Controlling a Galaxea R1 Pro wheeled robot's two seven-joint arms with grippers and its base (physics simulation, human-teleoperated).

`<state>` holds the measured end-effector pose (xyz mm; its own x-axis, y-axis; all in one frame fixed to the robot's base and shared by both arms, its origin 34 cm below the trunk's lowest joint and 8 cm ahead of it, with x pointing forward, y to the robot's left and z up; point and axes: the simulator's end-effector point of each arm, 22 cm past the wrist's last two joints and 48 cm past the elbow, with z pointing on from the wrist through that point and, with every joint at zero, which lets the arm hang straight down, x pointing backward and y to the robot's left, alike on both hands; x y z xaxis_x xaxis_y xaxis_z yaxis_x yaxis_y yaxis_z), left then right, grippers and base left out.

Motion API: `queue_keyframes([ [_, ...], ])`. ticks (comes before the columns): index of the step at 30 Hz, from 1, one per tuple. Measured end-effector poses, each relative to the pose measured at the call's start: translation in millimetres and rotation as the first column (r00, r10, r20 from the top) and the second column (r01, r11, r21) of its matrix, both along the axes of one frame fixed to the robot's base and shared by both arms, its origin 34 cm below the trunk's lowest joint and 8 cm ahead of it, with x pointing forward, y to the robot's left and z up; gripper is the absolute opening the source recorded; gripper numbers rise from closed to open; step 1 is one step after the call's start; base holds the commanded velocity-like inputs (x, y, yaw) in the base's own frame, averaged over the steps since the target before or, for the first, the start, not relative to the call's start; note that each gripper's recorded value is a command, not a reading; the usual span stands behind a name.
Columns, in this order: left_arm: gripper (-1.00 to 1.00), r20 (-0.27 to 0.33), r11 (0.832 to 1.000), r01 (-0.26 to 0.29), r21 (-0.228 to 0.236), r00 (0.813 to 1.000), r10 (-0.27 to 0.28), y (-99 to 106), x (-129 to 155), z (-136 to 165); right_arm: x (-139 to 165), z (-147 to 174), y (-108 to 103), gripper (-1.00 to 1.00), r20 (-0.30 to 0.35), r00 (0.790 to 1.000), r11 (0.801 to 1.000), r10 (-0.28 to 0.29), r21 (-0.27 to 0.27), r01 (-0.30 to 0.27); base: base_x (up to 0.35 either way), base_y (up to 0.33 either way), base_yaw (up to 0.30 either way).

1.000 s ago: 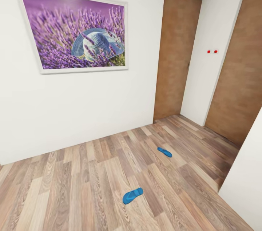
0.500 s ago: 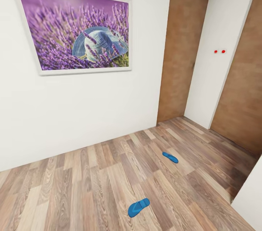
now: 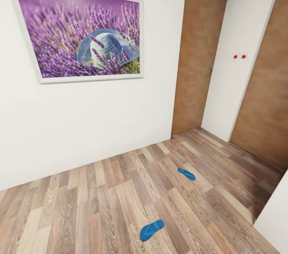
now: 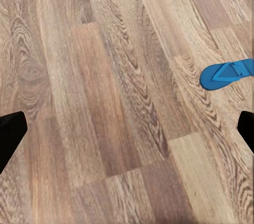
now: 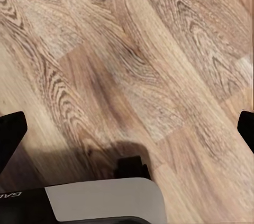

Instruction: In the bedroom, move the book from the bed onto either nightstand, and place the two sandals side by side next to the bed.

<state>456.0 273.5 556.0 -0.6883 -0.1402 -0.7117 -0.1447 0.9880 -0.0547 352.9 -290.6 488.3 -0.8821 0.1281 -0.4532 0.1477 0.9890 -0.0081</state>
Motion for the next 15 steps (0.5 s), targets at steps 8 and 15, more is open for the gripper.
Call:
queue_keyframes([
  [8,1.0,0.0,1.0,0.0,0.0,1.0,0.0,0.0,0.0,0.0,0.0,0.0,-0.1,1.0,0.0,1.0,1.0,0.0,0.0,0.0,0.0,0.0,-0.264],
  [15,1.0,0.0,1.0,0.0,0.001,1.0,0.0,0.4,-0.1,0.2,-0.1,0.2,-0.1,1.0,0.0,1.0,1.0,0.0,0.0,0.0,0.099,0.0,-0.283],
])
